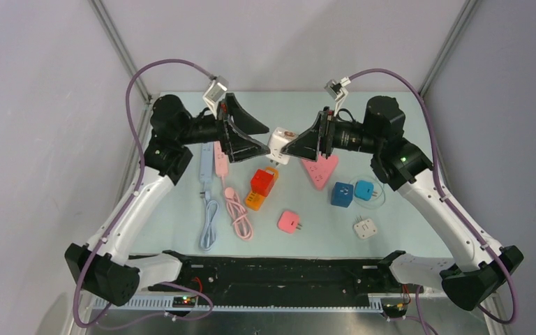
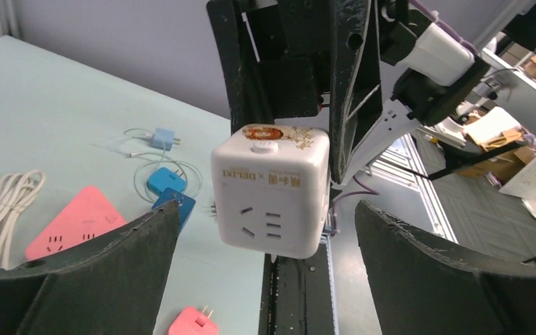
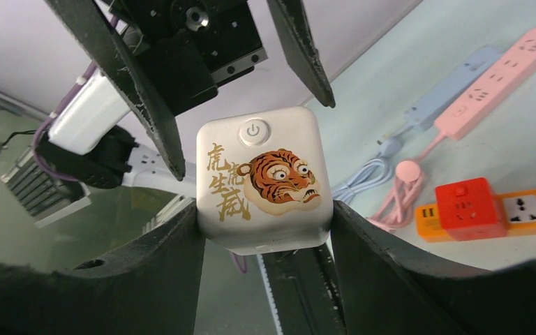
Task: Insert the plug
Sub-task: Adjust the plug.
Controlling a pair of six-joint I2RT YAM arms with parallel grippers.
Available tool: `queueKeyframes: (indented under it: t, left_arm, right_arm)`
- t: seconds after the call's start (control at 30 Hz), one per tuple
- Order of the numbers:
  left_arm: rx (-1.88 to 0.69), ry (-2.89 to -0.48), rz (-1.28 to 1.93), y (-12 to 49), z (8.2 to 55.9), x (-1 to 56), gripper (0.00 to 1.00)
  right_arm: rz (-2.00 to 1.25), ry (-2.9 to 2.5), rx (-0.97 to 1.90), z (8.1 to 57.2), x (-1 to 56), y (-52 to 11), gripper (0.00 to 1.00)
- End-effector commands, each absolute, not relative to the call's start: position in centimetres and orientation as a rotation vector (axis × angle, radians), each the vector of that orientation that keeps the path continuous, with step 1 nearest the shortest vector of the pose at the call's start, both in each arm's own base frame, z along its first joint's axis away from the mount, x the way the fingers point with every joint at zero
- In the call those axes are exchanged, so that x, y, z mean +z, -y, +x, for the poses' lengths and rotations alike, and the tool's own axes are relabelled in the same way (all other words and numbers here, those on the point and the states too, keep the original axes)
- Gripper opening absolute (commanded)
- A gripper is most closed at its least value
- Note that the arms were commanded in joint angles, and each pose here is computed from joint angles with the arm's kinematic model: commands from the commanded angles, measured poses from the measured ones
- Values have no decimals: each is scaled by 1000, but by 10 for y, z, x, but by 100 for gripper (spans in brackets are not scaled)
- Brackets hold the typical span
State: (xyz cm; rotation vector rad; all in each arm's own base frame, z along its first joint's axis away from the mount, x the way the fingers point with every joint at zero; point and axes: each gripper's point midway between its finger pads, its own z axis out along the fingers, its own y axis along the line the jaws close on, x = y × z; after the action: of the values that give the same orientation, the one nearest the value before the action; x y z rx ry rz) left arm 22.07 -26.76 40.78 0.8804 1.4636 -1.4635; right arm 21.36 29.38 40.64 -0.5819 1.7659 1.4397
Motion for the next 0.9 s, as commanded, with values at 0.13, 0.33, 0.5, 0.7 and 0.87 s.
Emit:
queueKeyframes:
  t: [0.13,0.33,0.5,0.7,0.87]
  left_arm:
    - [-1629,-1443,1007,271,193,427,89]
    - [-1668,-1464,1037,269,183,416,88]
    - [-1658,-1465,1018,269,184,417,89]
    - [-1654,-1473,1000,270,187,416,80]
    - [-1684,-1498,1005,270,185,410,22]
  right_arm:
    - [-640,-1601,1561,190,458,-293,0]
    - [-645,-1563,1582,191,464,-296,0]
    - [-665,-1569,1597,190,459,-304,0]
    - [-678,-1564,1593,192,456,-313,0]
    - [-663,-1562,1582,196,456,-314,0]
